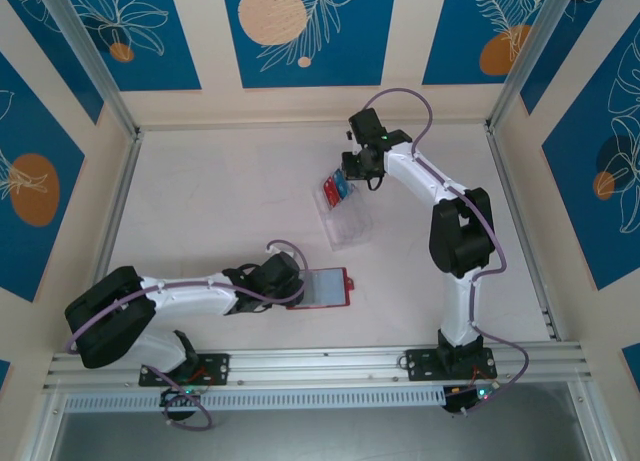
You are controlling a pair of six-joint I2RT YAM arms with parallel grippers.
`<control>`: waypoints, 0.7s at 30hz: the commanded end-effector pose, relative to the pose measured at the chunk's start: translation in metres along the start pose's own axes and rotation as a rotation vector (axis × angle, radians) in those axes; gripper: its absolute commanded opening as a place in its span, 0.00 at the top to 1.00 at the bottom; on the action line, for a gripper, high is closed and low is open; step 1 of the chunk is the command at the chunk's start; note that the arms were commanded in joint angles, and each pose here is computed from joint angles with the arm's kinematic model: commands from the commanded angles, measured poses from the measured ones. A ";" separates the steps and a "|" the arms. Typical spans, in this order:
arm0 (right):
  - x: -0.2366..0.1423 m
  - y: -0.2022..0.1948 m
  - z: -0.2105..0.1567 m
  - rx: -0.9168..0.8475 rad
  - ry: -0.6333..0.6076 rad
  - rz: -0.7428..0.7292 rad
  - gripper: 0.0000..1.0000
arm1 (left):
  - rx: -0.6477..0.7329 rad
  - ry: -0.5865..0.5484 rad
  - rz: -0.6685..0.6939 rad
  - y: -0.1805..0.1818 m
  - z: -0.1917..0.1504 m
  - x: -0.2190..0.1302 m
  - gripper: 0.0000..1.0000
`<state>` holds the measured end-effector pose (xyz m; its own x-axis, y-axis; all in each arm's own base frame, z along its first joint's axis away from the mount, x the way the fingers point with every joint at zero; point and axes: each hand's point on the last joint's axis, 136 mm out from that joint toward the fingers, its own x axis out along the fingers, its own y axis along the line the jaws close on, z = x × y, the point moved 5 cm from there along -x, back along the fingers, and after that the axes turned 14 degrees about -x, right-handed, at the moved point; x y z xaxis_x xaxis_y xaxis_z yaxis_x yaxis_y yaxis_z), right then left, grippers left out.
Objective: Put the credit cards into the card holder
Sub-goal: Pick up the credit card from the storage box.
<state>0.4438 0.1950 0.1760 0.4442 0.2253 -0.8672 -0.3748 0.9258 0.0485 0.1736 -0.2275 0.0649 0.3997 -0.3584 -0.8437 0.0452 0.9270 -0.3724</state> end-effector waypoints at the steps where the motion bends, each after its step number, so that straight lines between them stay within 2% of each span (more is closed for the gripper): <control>1: 0.000 0.006 0.003 -0.012 0.009 0.042 0.84 | 0.014 0.029 0.030 0.007 -0.010 -0.001 0.56; 11: 0.007 0.010 0.002 -0.030 0.026 0.058 0.86 | 0.015 0.028 0.032 0.006 -0.009 -0.001 0.57; 21: -0.016 0.012 0.011 -0.044 -0.024 0.056 0.99 | 0.016 0.030 0.038 0.008 -0.010 0.000 0.57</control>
<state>0.4457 0.2030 0.1717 0.4216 0.2555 -0.8700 -0.4105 0.9093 0.0681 0.1735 -0.2275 0.0649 0.4018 -0.3566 -0.8434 0.0460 0.9278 -0.3703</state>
